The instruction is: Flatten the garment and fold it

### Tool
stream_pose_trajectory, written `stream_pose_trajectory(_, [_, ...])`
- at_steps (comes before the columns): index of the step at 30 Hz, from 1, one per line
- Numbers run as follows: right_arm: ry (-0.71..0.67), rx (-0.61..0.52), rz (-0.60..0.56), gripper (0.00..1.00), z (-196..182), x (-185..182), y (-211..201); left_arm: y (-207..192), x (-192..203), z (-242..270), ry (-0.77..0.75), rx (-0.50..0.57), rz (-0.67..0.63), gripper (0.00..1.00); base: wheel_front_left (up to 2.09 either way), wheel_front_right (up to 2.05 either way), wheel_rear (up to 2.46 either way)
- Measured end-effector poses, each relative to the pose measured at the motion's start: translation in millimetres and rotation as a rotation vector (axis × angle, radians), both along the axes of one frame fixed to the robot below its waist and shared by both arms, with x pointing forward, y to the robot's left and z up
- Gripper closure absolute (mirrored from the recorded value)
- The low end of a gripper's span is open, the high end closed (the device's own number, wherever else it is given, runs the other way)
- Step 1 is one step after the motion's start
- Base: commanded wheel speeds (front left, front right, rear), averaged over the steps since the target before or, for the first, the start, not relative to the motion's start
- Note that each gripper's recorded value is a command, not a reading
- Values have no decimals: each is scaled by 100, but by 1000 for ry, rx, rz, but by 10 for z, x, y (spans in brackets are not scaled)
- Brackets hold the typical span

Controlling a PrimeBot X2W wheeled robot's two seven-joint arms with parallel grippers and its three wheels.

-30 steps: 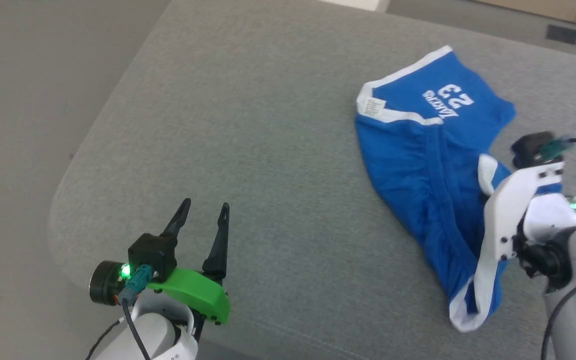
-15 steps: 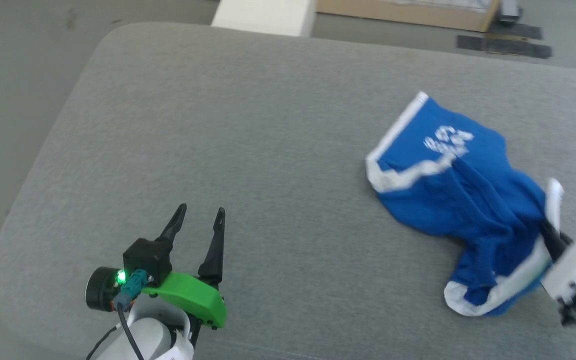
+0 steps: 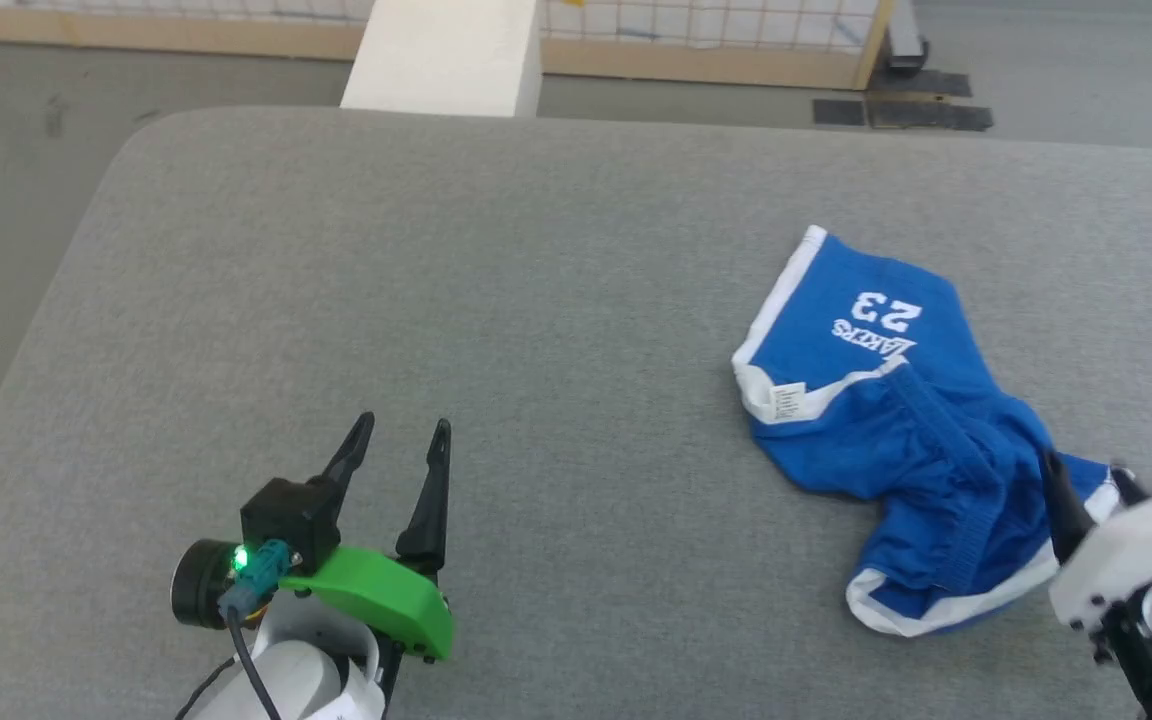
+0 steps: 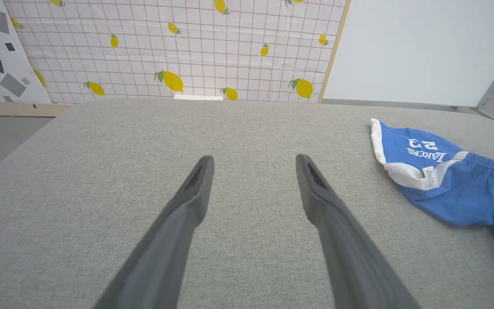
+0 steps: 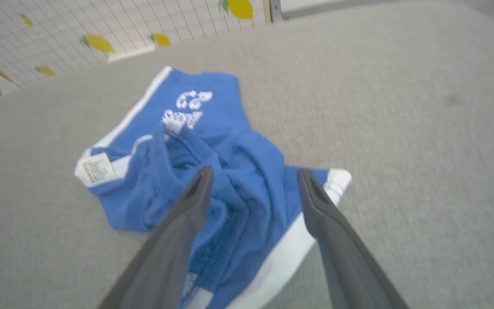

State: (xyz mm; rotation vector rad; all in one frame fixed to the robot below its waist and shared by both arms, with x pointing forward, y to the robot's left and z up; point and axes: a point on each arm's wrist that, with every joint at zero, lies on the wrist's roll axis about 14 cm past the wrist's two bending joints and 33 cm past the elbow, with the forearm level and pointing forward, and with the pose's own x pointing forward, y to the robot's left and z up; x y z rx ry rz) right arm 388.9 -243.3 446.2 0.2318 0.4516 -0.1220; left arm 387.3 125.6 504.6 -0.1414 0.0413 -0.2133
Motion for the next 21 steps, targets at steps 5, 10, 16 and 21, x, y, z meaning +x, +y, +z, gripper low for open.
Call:
stream_pose_trajectory(5, [-228,-139,86,0,606,119,147,-159,16,130,-18,-30,-43,0,0,0,0])
stream_pose_trajectory(10, [-358,-229,110,0,876,30,101,-501,12,169,23,-41,-166,0,0,0,0])
stream_pose_trajectory(16, [-348,-271,83,0,718,-110,13,-988,58,86,147,18,-374,0,0,0,0])
stream_pose_trajectory(21, [-309,-266,55,0,540,-128,-11,-1392,194,30,227,111,-563,0,0,0,0])
